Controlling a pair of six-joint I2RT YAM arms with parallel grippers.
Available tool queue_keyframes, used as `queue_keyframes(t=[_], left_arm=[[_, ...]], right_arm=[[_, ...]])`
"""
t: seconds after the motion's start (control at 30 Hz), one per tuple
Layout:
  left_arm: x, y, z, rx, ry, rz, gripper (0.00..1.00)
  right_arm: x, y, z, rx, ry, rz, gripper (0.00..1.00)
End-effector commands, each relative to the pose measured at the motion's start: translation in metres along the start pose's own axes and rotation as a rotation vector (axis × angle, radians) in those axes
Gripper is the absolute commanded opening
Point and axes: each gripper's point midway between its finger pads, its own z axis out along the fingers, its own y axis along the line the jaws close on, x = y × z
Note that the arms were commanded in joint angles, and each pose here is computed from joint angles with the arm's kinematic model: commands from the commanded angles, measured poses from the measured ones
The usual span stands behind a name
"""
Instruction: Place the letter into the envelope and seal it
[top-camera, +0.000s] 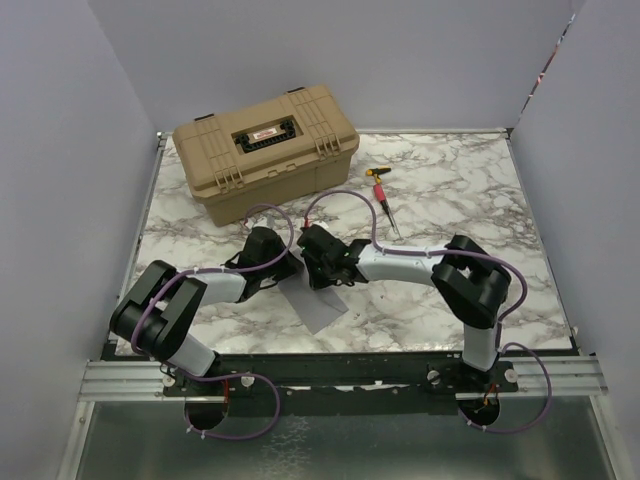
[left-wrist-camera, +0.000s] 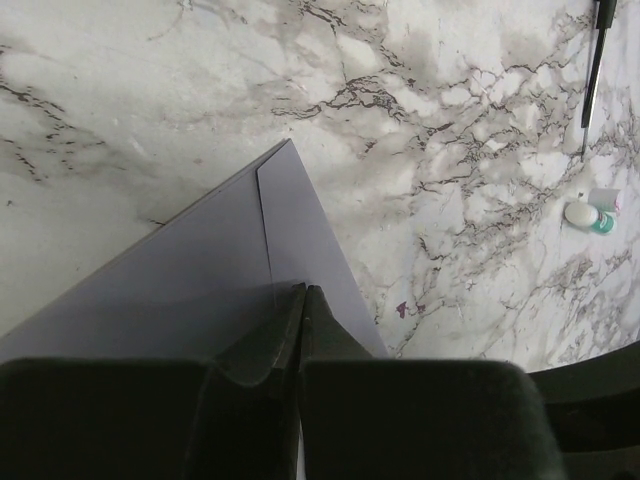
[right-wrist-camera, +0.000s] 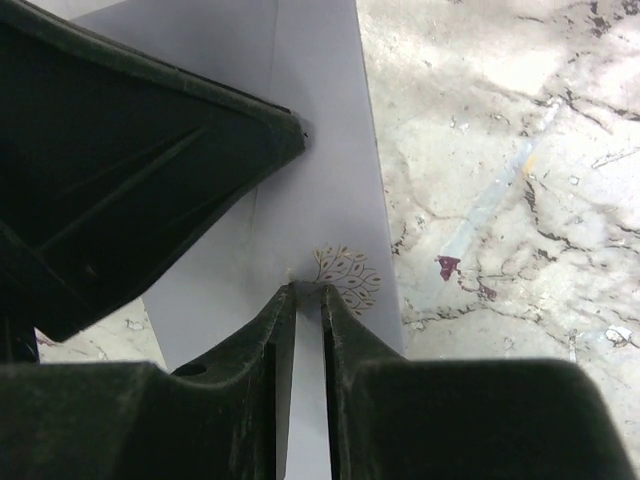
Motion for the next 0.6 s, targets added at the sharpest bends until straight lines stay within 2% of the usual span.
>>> queue_keyframes(t=[0.0,0.23,0.57], left_arm=[[0.036,0.055,-0.008,-0.194,0.102,0.013,0.00],[0.043,0.063,-0.010,-0.237,0.128,-0.033,0.00],[0.060,0.073,-0.019,-0.243,0.194,-0.155,0.00]], right_arm=[[-0.003,-0.005,0.011,0.083,-0.006,-0.041,0.20],[-0.018,0.000,0.023,0.108,-0.050,-0.046,0.17],[0.012,-0.003,0.036,0.166,0.017,-0.086,0.20]])
